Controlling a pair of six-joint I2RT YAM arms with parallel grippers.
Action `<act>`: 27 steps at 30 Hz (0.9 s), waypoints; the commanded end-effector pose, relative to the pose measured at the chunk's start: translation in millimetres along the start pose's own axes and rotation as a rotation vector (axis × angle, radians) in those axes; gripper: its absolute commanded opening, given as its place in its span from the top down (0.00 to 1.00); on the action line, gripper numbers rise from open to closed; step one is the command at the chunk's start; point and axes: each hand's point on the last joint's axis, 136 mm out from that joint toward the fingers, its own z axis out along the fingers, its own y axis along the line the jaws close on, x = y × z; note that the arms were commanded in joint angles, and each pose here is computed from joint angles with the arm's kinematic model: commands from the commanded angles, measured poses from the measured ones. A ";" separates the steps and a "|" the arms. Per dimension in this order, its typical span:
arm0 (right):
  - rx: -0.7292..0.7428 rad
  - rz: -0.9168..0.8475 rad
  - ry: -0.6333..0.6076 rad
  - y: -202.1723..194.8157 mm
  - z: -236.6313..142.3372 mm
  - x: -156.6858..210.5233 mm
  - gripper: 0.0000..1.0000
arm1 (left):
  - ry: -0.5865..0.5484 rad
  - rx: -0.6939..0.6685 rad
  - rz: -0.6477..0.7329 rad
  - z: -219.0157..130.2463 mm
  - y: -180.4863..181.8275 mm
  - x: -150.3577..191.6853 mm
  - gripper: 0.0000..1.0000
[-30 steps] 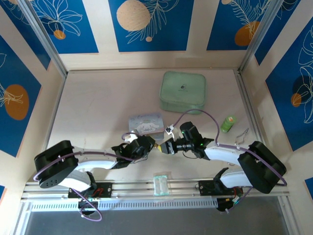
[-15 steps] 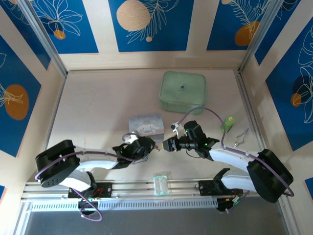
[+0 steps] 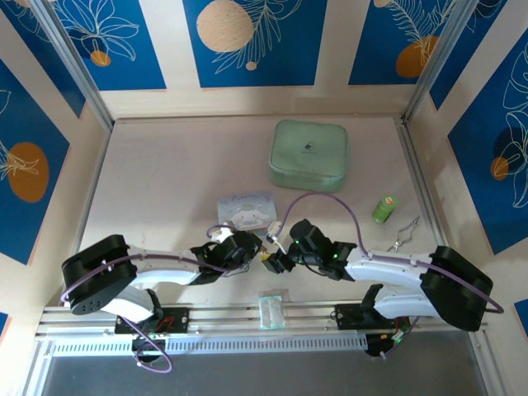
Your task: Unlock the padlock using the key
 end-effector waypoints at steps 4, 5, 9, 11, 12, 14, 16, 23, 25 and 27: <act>0.079 -0.153 -0.041 -7.2 14.3 -13.5 0.41 | 0.008 0.030 0.001 1.1 -10.6 2.5 1.00; 0.087 -0.155 -0.055 -8.3 14.6 -15.9 0.42 | 0.013 0.029 0.000 1.5 -10.5 3.7 1.00; 0.117 -0.135 -0.108 -11.3 18.7 -27.2 0.45 | 0.030 0.029 -0.008 4.3 -9.5 7.3 1.00; 0.127 -0.147 -0.110 -10.3 24.9 -29.5 0.46 | 0.033 0.032 -0.016 4.6 -8.8 7.8 1.00; 0.132 -0.161 -0.100 -9.8 29.8 -28.1 0.47 | 0.033 0.038 -0.018 4.3 -9.5 7.6 1.00; 0.157 -0.194 -0.087 -9.8 38.3 -27.3 0.50 | 0.035 0.041 -0.015 2.7 -11.2 7.6 1.00; 0.177 -0.231 -0.082 -8.9 44.4 -26.6 0.54 | 0.031 0.037 -0.009 1.2 -11.2 6.5 1.00; 0.161 -0.199 -0.058 -9.2 46.8 -21.8 0.80 | 0.011 0.028 -0.020 -0.7 -2.9 1.0 1.00; 0.150 -0.190 -0.049 -7.6 46.8 -17.8 0.83 | -0.006 0.022 -0.020 -2.1 0.8 -3.0 1.00; 0.147 -0.180 -0.040 -6.6 46.3 -13.8 0.84 | -0.027 0.012 -0.014 -4.4 4.3 -8.1 0.95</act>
